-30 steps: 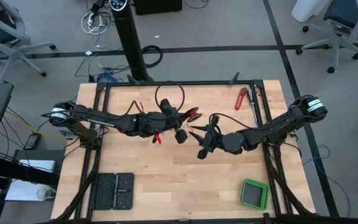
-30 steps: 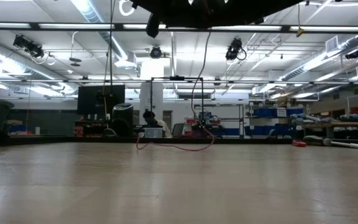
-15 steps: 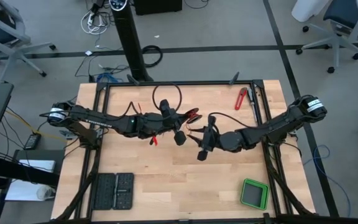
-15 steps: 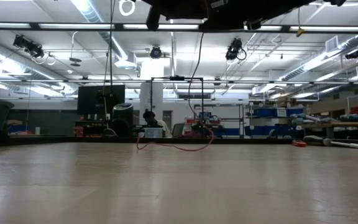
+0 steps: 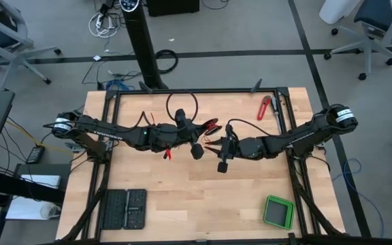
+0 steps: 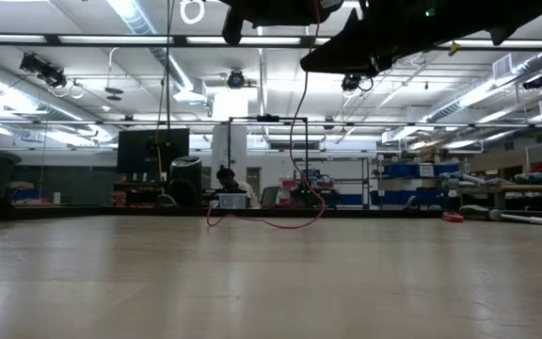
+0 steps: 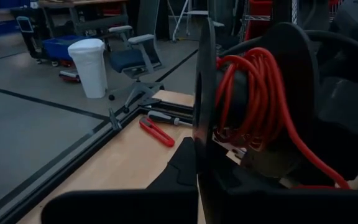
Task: Coil cords
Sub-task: Coil the red wire onto the black spool
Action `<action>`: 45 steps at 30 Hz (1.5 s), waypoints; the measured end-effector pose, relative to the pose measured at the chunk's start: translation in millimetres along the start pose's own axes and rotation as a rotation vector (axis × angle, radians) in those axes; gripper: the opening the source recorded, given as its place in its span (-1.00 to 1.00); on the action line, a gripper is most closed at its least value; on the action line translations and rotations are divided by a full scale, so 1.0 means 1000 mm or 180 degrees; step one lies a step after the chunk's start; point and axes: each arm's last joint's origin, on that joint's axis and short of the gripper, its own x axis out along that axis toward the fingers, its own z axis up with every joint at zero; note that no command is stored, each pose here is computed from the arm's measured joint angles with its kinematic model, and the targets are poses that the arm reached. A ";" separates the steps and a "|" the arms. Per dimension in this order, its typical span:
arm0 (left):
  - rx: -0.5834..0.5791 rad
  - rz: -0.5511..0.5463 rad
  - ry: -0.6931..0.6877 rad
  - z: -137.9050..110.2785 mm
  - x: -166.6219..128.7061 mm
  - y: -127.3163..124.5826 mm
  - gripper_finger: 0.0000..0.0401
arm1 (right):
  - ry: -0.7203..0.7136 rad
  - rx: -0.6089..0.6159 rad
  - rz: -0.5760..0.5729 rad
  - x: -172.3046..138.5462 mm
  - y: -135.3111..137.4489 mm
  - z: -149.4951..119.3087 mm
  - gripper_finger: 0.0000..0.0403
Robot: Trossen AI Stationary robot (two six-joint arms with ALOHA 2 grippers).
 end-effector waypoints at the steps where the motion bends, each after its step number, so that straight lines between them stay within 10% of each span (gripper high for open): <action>1: 0.0001 0.0000 0.0001 0.000 0.000 0.000 -0.99 | -0.0040 0.0024 0.0024 0.000 0.000 -0.001 -0.72; 27: -0.0023 -0.0300 -0.0037 0.002 -0.001 -0.004 -0.99 | 0.0473 0.0103 -0.0175 0.011 -0.042 -0.026 -0.99; 38: 0.0198 0.0134 0.0297 -0.003 -0.010 0.005 -0.99 | 0.0923 -0.0046 -0.0418 -0.025 -0.064 -0.017 -1.00; 45: 0.0424 0.0233 0.0656 -0.013 -0.010 0.013 -0.99 | 0.0415 0.0211 -0.0640 -0.056 -0.077 0.013 -1.00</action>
